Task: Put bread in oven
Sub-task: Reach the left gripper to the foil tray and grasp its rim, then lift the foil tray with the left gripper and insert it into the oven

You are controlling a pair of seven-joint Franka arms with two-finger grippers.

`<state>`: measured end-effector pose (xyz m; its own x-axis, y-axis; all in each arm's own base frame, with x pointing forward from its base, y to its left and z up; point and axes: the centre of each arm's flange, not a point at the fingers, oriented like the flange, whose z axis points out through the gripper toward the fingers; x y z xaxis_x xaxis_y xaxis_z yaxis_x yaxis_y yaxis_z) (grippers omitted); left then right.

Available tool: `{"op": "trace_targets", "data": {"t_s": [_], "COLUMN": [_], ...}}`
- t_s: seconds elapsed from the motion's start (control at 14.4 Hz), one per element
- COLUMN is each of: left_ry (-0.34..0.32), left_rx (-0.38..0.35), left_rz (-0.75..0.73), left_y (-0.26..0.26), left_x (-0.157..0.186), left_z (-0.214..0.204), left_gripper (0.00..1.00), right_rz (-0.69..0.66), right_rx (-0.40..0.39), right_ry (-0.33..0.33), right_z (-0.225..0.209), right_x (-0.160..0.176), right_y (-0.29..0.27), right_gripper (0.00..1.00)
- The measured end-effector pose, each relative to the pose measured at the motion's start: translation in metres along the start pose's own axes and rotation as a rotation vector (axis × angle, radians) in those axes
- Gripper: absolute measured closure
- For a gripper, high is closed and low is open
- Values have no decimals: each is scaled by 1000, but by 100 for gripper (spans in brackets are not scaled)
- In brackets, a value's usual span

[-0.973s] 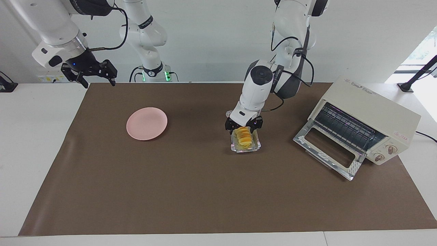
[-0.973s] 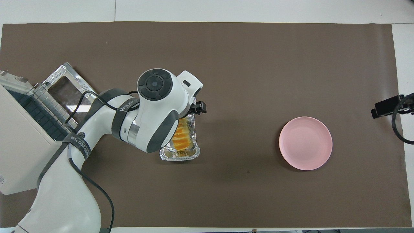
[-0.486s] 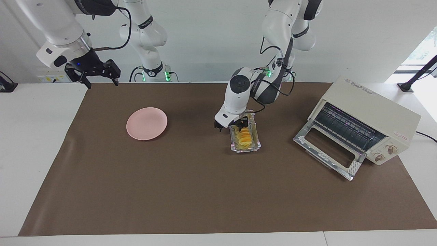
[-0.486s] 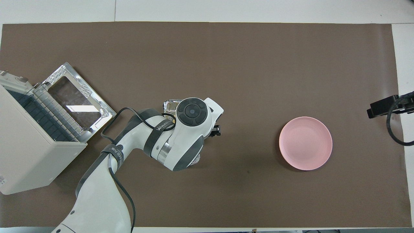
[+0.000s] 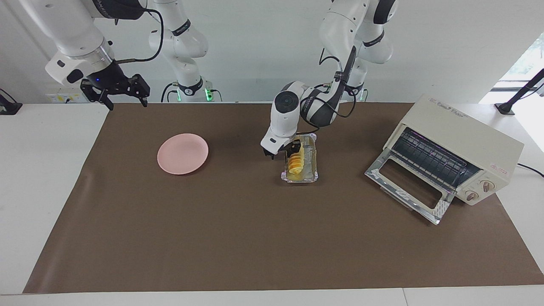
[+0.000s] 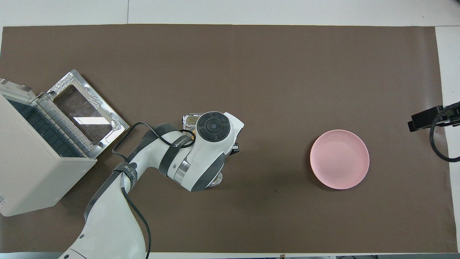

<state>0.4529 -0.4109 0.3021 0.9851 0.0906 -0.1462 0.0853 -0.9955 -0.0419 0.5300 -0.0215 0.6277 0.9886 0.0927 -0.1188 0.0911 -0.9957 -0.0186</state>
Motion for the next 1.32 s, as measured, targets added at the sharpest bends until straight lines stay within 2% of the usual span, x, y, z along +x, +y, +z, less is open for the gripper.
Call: {"op": "trace_targets", "data": {"t_s": [0.07,0.21,0.49,0.63,0.76,0.97,1.11,1.32], "left_ry": [-6,-15,44,74,63,10,-32,-58], "left_rx": [5,5,-74,-109,-109,-91,-77,-71], "left_rz": [-10,-46,-157,-227,-314,-458,-520,-565], "left_y": [-4,-19,-66,-101,-149,-235,-276,-304], "left_x": [3,18,74,103,132,168,177,181], "left_z": [-3,-26,-123,-157,-158,-136,-130,-126], "left_gripper": [98,98,98,98,98,98,98,98], "right_rz": [0,0,0,0,0,0,0,0], "right_rx": [0,0,0,0,0,0,0,0], "right_ry": [0,0,0,0,0,0,0,0], "right_z": [0,0,0,0,0,0,0,0], "right_x": [0,0,0,0,0,0,0,0], "right_y": [0,0,0,0,0,0,0,0], "right_gripper": [0,0,0,0,0,0,0,0]}}
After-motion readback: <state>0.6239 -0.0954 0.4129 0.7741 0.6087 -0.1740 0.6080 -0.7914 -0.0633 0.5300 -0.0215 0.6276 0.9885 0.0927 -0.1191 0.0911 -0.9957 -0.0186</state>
